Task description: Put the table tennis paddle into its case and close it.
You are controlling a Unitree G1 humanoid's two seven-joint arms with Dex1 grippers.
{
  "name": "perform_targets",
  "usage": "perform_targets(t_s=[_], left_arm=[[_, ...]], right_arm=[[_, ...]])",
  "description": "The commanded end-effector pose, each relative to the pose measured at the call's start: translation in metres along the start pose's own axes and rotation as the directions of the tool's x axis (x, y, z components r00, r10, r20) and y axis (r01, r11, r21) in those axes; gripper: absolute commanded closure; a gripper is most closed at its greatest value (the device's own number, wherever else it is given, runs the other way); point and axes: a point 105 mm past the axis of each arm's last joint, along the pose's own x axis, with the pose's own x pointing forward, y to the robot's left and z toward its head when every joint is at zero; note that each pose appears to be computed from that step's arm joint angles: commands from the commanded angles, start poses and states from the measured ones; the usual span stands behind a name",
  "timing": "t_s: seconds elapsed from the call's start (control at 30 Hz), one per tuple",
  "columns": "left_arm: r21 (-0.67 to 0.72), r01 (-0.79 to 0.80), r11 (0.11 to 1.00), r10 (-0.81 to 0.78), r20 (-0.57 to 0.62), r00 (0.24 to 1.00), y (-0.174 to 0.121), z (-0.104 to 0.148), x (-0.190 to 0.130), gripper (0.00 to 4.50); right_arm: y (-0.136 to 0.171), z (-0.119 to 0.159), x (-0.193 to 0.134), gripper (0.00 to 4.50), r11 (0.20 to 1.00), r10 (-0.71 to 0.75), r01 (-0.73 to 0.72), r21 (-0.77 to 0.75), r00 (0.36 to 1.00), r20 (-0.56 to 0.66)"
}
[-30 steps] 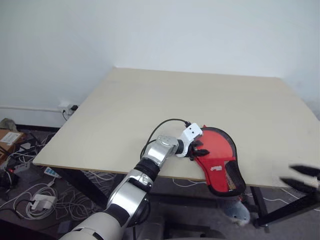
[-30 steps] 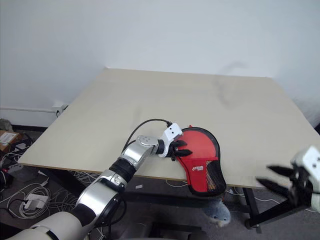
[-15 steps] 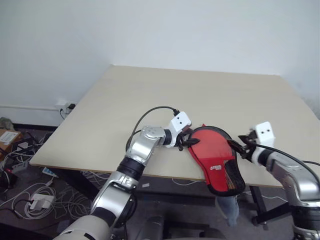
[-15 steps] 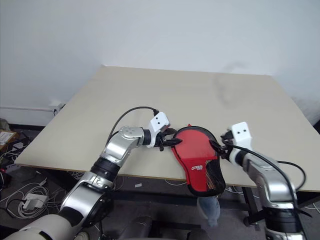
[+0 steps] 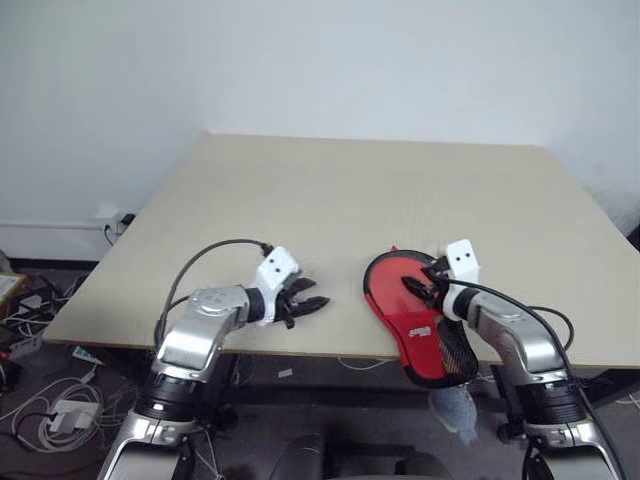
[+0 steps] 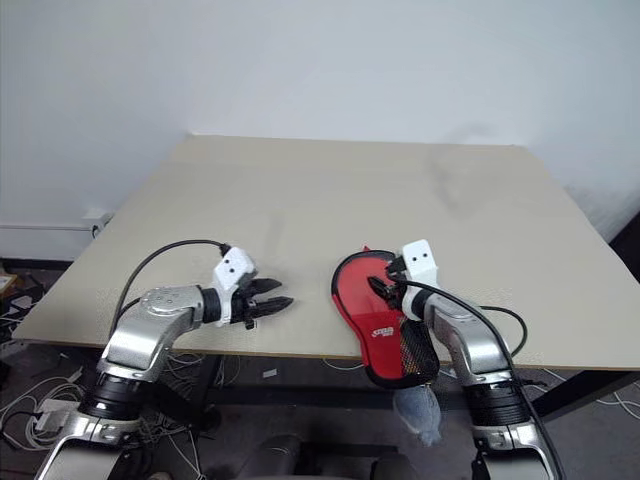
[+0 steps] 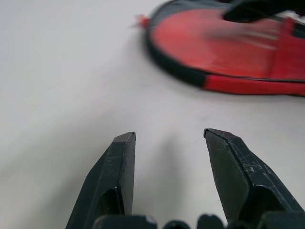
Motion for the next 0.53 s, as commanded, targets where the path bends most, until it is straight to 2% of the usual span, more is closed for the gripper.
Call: perform_targets(t_s=[0.03,0.27,0.53], left_arm=[[0.017,-0.075,0.997,0.074,0.046,0.996,0.018,0.01,-0.01,2.11],[-0.007,-0.167,0.986,0.168,0.038,0.985,0.036,0.002,-0.014,2.11],[-0.024,-0.176,0.984,0.176,0.014,0.984,0.028,-0.011,-0.018,2.11]], right_arm=[[0.004,0.025,0.003,1.78,0.999,0.006,-0.003,-0.044,0.997,0.075],[-0.001,0.046,0.0,1.78,0.998,0.008,-0.002,-0.055,0.994,0.107],[-0.014,0.044,0.001,1.78,0.999,-0.046,0.046,0.004,0.996,0.076]])
